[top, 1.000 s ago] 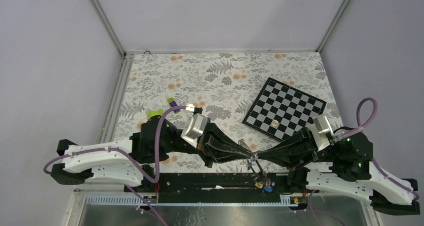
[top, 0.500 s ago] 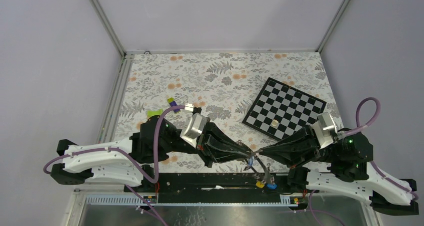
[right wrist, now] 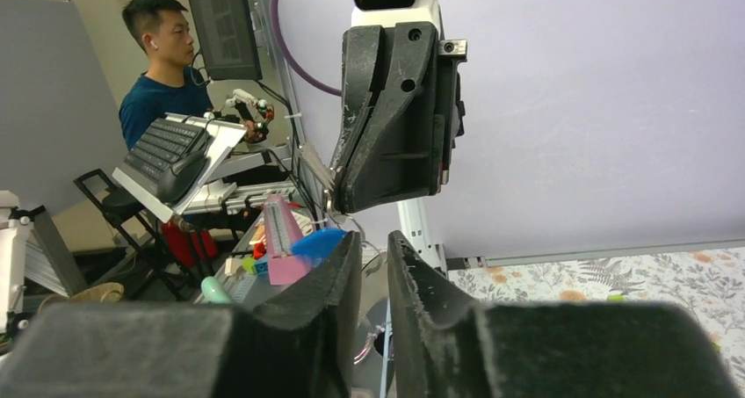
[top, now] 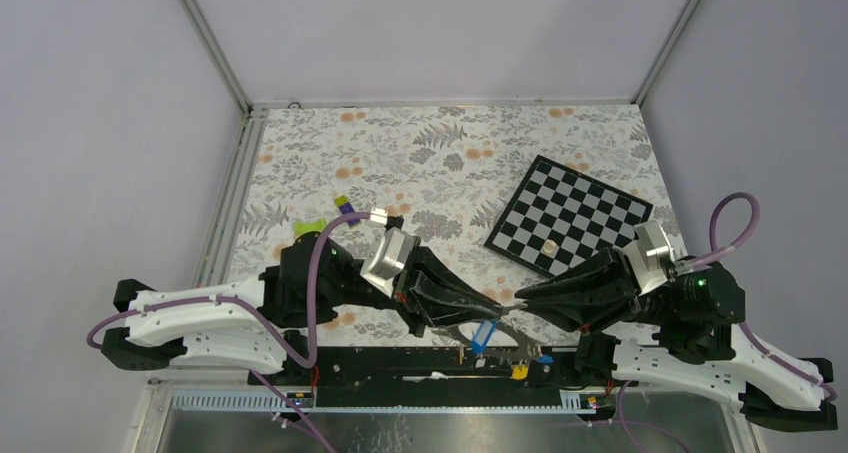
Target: Remove the keys from the keyring
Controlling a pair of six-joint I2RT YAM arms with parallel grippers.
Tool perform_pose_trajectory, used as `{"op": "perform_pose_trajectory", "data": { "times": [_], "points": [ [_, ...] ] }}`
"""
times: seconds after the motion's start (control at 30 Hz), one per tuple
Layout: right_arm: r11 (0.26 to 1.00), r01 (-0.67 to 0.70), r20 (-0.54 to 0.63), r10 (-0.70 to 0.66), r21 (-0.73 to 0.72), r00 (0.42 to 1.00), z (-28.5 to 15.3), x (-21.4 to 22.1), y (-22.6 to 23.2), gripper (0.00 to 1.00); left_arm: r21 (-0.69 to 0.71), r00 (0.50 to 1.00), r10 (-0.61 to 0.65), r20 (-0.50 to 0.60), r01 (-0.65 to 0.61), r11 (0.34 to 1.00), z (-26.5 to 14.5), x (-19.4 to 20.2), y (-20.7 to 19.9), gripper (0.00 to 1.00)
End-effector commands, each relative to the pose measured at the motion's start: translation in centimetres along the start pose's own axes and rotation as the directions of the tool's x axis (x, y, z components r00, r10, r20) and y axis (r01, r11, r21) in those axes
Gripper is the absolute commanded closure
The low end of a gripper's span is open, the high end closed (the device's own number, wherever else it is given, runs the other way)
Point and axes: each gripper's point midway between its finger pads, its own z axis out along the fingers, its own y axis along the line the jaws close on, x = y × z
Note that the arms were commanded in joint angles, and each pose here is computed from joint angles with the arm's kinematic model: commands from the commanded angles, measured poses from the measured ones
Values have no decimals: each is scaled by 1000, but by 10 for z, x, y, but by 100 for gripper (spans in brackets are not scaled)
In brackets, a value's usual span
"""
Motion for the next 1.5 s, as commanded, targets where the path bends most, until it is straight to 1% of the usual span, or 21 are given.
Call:
{"op": "perform_pose_trajectory", "data": {
  "times": [0.0,0.03,0.1,0.23,0.37,0.67,0.9,1.2,1.33,1.47],
  "points": [
    [998,41,13,-41,-53,999,0,-12,11,69,34,994,36,106,-40,999,-4,-35,-12,100],
    [997,46,6,-45,-59,999,0,-11,12,64,34,993,37,108,-41,999,-4,-36,-13,100],
    [996,54,-8,-55,-67,998,-1,-8,13,59,33,993,38,108,-42,999,-5,-36,-12,100],
    [994,69,-52,-74,-85,996,-1,0,14,56,34,993,35,109,-39,999,-5,-35,-13,100],
    [992,90,-84,-97,-92,992,1,9,11,55,38,993,34,110,-39,999,-5,-36,-13,100],
    [990,124,-86,-129,-59,988,6,13,0,53,45,994,32,106,-37,998,-4,-35,-14,100],
    [989,141,-73,-144,-41,987,6,9,-2,52,47,994,34,106,-39,998,-4,-35,-14,100],
    [988,137,-105,-143,-67,984,8,16,0,49,51,994,33,104,-39,998,-3,-34,-15,100],
    [985,157,-81,-162,-67,983,6,7,2,48,51,994,34,101,-39,998,-2,-34,-14,100],
    [982,178,-15,-179,-58,984,4,-14,7,47,45,994,36,101,-41,998,-3,-34,-14,100]
  ]
}}
